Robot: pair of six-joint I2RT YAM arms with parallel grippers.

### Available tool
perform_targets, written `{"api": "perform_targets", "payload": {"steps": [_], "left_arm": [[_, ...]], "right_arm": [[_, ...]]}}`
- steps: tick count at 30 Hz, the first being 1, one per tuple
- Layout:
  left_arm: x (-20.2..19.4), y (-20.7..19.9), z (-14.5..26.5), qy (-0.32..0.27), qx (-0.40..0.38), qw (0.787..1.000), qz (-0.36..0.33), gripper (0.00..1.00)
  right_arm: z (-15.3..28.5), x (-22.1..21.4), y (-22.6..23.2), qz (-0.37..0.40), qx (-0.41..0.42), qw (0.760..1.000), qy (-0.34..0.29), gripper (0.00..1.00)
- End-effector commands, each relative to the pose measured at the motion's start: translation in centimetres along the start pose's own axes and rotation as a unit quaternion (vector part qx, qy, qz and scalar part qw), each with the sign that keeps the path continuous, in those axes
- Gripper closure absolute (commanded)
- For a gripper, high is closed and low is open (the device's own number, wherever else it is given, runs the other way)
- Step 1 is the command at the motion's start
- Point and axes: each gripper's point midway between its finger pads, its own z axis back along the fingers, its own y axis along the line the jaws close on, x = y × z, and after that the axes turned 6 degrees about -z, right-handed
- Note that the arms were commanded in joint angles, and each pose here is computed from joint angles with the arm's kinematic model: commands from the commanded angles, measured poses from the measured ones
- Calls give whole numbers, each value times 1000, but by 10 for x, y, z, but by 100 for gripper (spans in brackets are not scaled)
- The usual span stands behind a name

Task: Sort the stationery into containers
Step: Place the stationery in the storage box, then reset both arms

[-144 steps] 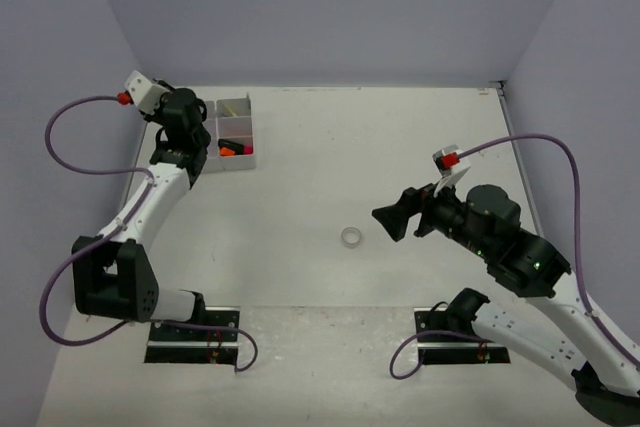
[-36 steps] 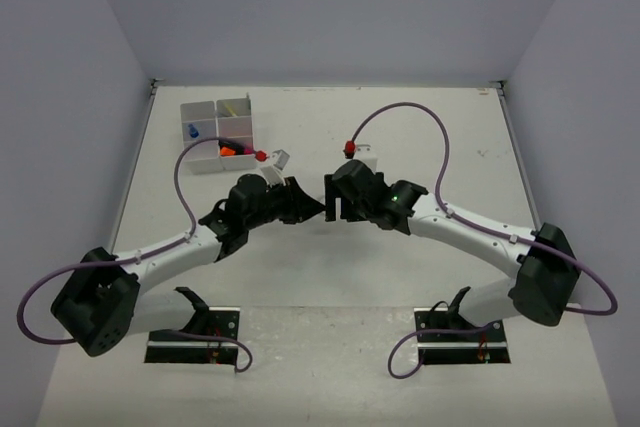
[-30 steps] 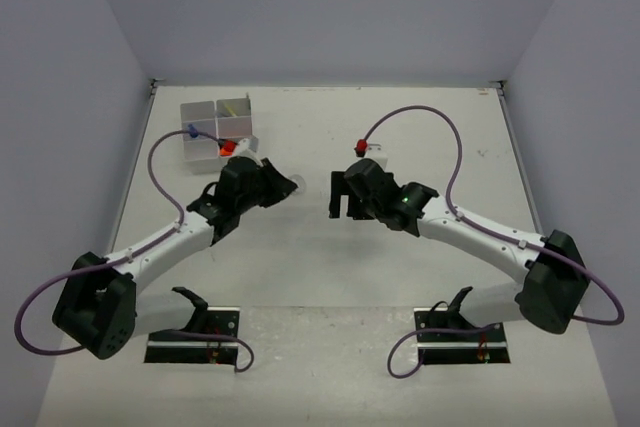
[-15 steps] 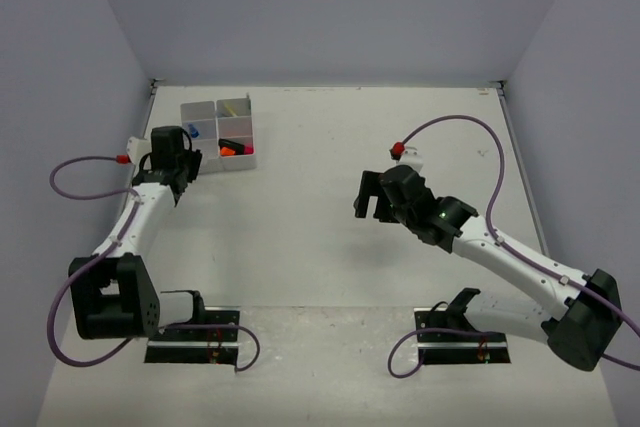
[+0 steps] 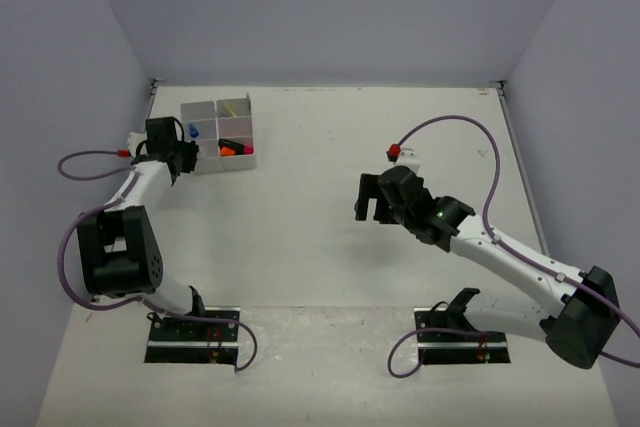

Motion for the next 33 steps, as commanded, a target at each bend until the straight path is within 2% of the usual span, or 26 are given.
{"api": "perform_targets", "payload": {"steps": [1, 5, 7, 9, 11, 12, 14, 17, 21, 23, 25, 26, 27, 30, 32, 33], "left_arm": [[12, -37, 3, -6, -59, 998, 16, 100], [10, -36, 0, -3, -62, 998, 17, 100], [7, -34, -3, 5, -59, 998, 15, 95], [4, -32, -5, 12, -56, 998, 14, 80], [0, -29, -8, 18, -52, 998, 12, 56], [0, -29, -8, 21, -51, 998, 13, 56], [-1, -28, -7, 23, -53, 998, 10, 43], [0, -33, 2, 24, -68, 997, 9, 32], [3, -51, 27, 28, -110, 993, 1, 30], [8, -63, 54, 24, -147, 989, -11, 16], [14, -67, 91, 4, -183, 982, -39, 1], [15, -65, 102, -8, -193, 978, -72, 0], [25, -69, 131, -44, -222, 969, -95, 0], [26, -44, 170, -114, -210, 954, -183, 0], [31, -21, 194, -159, -208, 931, -254, 0], [28, -10, 201, -163, -207, 921, -287, 0]], "right_arm": [[-3, 10, 9, 2, 8, 1000, -9, 1], [-5, 10, 10, 5, 6, 1000, -6, 1], [-6, 9, 10, 6, 6, 1000, -4, 1], [-5, 10, 11, 6, 8, 1000, -4, 1], [-5, 10, 11, 6, 9, 1000, -5, 1], [-4, 11, 12, 6, 10, 1000, -6, 1], [-2, 12, 12, 8, 11, 1000, -8, 1], [1, 15, 12, 8, 13, 1000, -9, 1], [6, 19, 14, 11, 16, 1000, -13, 1], [10, 24, 12, 13, 15, 999, -25, 1], [23, 37, 12, 23, 24, 998, -51, 1], [34, 46, 12, 21, 35, 997, -70, 1], [41, 53, 9, 22, 31, 995, -88, 1], [66, 73, -7, 39, 18, 989, -142, 1], [92, 91, -19, 27, 14, 981, -191, 1], [105, 98, -25, 24, 12, 977, -213, 1]]}}
